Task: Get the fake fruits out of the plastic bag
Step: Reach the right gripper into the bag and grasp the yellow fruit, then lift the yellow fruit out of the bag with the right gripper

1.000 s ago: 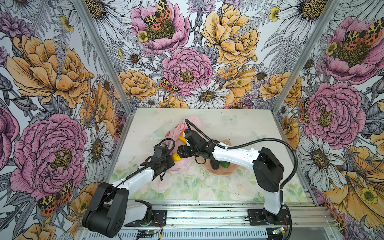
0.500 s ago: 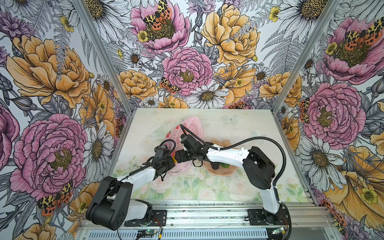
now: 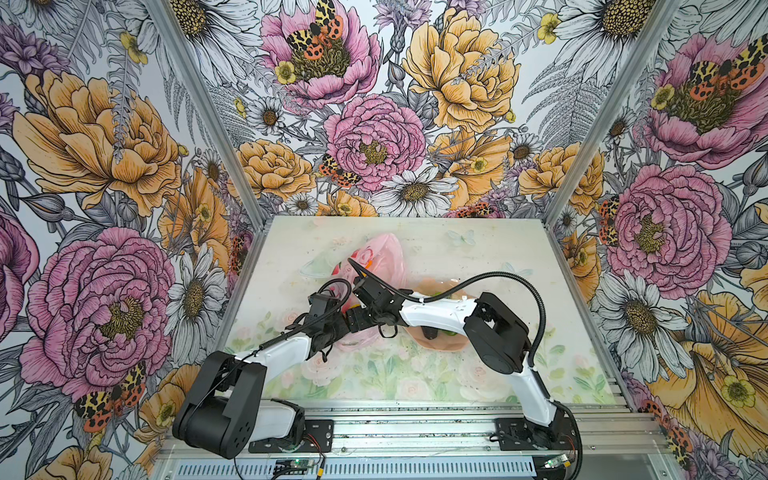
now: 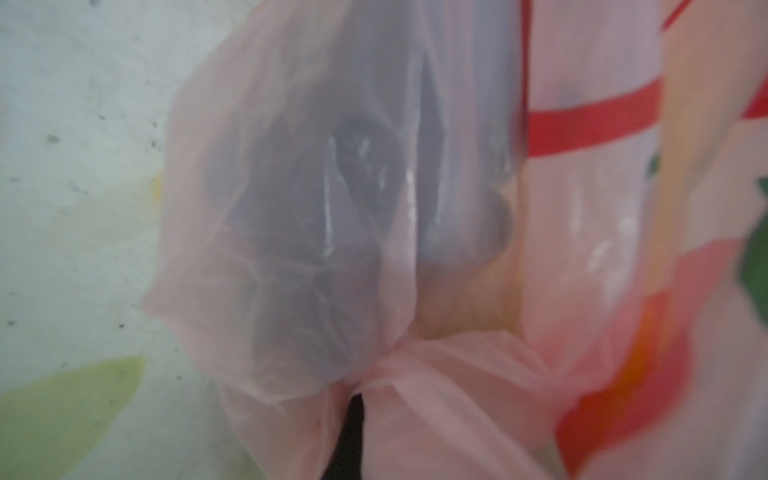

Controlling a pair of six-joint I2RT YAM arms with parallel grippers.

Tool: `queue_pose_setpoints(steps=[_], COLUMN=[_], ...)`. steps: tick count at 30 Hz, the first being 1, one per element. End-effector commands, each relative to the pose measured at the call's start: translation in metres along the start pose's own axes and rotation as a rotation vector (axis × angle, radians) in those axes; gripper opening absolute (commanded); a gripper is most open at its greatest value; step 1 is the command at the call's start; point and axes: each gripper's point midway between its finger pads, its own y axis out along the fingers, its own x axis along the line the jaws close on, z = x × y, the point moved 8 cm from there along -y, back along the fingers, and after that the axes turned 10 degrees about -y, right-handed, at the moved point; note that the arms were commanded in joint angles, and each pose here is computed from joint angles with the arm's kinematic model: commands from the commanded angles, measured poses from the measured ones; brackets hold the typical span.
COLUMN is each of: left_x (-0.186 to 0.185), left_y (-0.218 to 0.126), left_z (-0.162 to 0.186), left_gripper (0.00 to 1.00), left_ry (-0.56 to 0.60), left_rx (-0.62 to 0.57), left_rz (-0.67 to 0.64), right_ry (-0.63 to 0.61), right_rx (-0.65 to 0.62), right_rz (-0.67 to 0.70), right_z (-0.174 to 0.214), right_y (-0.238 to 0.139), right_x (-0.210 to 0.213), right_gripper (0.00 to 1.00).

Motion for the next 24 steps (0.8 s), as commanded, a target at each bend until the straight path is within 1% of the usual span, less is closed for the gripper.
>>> queue_pose_setpoints(steps=[1,6,10,15,24], left_x=[0.001,0.004,0.004,0.004,0.005], left_y=[-0.003,-0.006,-0.006,-0.003,-0.005], left_z=[-0.001,-0.003,-0.004,-0.004,-0.007], left_gripper=[0.02,0.02,0.02,0.02,0.02], left_ry=[-0.004,-0.003,-0.007,-0.008,-0.014], left_rx=[0.004,-0.002,-0.003,0.002,-0.005], left_rz=[0.016,0.012,0.017,0.015,0.018], right_ry=[-0.022,-0.027,-0.032,-0.047,-0.060], right_rx=[-0.026,-0.044,-0.070,-0.104,-0.146], right_rz=[0.034,0.049,0.043,0.036,0.020], right_z=[-0.009,-0.019,-0.026,-0.033,-0.041], right_y=[0.007,0.007,-0.006,-0.027,-0.051], right_x=[-0.001,-0.005,-0.005,-0.002,0.002], right_gripper=[0.79,0.74,0.67,0.66,0.66])
